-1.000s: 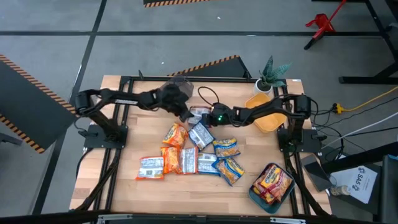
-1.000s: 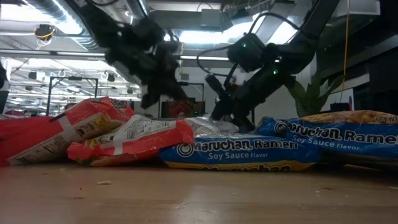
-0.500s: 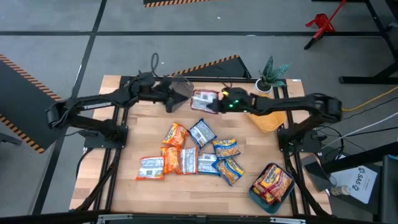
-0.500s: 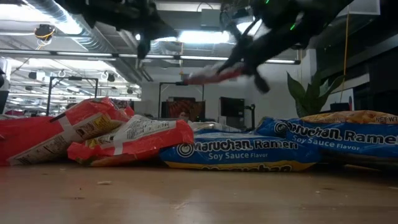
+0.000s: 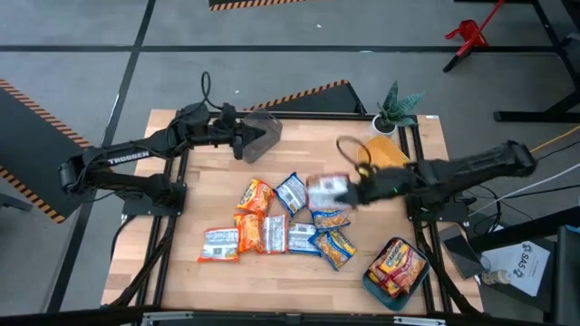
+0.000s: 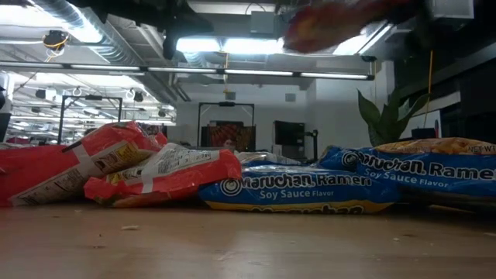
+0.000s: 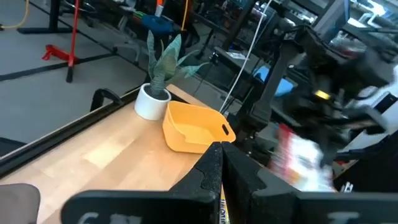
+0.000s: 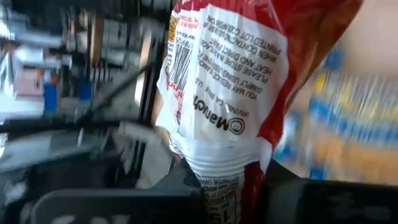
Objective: Sort Maruchan noodles
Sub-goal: Put the red noodle pack into the blue bin
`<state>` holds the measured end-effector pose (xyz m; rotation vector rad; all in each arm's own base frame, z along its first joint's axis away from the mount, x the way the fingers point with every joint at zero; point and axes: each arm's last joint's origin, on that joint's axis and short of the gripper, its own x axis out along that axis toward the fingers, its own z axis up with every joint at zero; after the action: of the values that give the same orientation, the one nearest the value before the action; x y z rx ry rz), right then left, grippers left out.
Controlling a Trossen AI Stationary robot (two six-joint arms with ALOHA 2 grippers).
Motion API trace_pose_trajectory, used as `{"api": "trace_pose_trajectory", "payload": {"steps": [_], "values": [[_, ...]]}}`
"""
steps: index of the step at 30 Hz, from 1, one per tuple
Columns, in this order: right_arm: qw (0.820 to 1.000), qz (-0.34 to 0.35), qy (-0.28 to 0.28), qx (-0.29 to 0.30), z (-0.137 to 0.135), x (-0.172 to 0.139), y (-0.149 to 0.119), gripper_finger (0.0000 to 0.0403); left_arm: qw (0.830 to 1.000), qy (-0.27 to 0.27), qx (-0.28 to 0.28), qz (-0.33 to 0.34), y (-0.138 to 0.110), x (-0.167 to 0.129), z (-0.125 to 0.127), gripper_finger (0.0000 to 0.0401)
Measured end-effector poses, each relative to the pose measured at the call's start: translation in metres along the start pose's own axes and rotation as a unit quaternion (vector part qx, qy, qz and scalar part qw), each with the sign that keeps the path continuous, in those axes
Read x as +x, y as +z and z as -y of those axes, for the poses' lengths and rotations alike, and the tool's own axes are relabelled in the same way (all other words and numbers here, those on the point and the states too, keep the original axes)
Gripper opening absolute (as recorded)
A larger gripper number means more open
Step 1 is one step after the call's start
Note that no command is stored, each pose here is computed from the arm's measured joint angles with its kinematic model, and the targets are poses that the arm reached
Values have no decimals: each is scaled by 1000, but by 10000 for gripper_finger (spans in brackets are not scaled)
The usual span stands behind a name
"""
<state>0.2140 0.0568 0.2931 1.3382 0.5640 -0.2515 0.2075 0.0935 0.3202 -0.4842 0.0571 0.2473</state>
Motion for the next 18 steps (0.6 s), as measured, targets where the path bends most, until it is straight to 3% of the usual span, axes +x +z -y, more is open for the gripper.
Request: {"api": "trace_pose_trajectory", "payload": {"steps": [5,8,13,18], "values": [[989,-150,14,9,-11,-16,-52,33,1000,5,8,-1,-1,1,-1,0],[979,-205,12,6,-21,-32,-72,33,1000,7,20,-1,-1,1,-1,0],[964,-249,-86,24,-28,-66,-87,33,1000,14,28,-4,-2,1,-2,0],[958,-230,-169,9,-41,-91,-94,33,999,21,36,-10,-3,1,-3,0]]}}
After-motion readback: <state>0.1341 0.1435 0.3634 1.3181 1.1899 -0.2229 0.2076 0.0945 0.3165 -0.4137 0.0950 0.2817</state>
